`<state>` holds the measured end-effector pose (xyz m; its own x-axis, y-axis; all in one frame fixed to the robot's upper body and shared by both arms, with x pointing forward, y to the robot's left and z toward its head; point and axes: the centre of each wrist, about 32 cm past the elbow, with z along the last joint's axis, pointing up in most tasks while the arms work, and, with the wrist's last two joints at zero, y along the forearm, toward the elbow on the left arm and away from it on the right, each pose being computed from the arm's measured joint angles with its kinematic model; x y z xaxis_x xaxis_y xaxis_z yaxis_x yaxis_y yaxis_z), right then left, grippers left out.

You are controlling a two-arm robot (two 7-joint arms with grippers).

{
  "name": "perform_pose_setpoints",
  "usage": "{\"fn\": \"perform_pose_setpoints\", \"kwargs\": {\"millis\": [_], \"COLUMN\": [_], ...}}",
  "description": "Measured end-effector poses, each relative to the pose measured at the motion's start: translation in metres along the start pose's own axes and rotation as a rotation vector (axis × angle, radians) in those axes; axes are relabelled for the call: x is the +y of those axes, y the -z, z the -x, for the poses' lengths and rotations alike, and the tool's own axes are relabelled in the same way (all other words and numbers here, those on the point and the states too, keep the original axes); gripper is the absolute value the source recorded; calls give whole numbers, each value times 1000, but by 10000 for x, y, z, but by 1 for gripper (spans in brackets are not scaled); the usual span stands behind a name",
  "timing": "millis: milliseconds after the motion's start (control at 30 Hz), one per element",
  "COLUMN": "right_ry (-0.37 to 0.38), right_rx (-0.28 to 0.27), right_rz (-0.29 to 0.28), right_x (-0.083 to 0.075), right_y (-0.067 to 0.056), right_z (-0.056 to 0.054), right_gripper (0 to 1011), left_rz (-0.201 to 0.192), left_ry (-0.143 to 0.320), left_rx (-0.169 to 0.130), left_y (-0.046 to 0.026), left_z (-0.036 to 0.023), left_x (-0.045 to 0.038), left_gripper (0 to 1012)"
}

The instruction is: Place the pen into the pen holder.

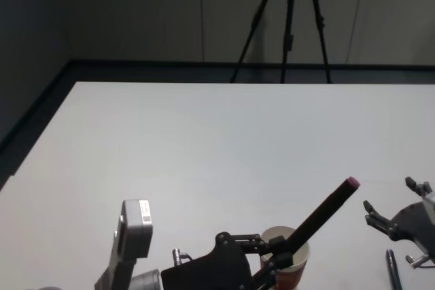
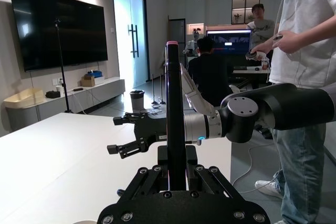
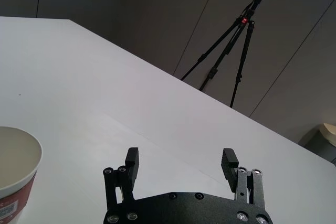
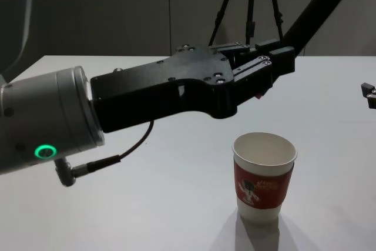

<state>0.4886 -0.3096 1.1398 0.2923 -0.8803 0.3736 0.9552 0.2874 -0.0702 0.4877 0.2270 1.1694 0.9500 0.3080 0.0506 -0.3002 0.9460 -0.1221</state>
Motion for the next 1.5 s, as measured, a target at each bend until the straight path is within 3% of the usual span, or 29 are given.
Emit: {"fn": "perform_pose_setpoints", "kwargs": {"millis": [967,1300,1500], "right_ry": [-8,-61,-134], "right_rx": [3,52,108], "right_rz": [-1,-25,-40], "right_x": [-4,-41,-116], "right_y": [-2,-15,-13], "right_z": [-7,-98,-170], "right_gripper": [1001,1001,1001], "left_rz": [-1,-1,-2], "left_ry": [-4,-4,-4], "left_rx": [-1,0,1], "left_y": [2,2,2], "left_z": [-4,-4,-4], "left_x": [2,2,2], "left_gripper": [184,184,184]}}
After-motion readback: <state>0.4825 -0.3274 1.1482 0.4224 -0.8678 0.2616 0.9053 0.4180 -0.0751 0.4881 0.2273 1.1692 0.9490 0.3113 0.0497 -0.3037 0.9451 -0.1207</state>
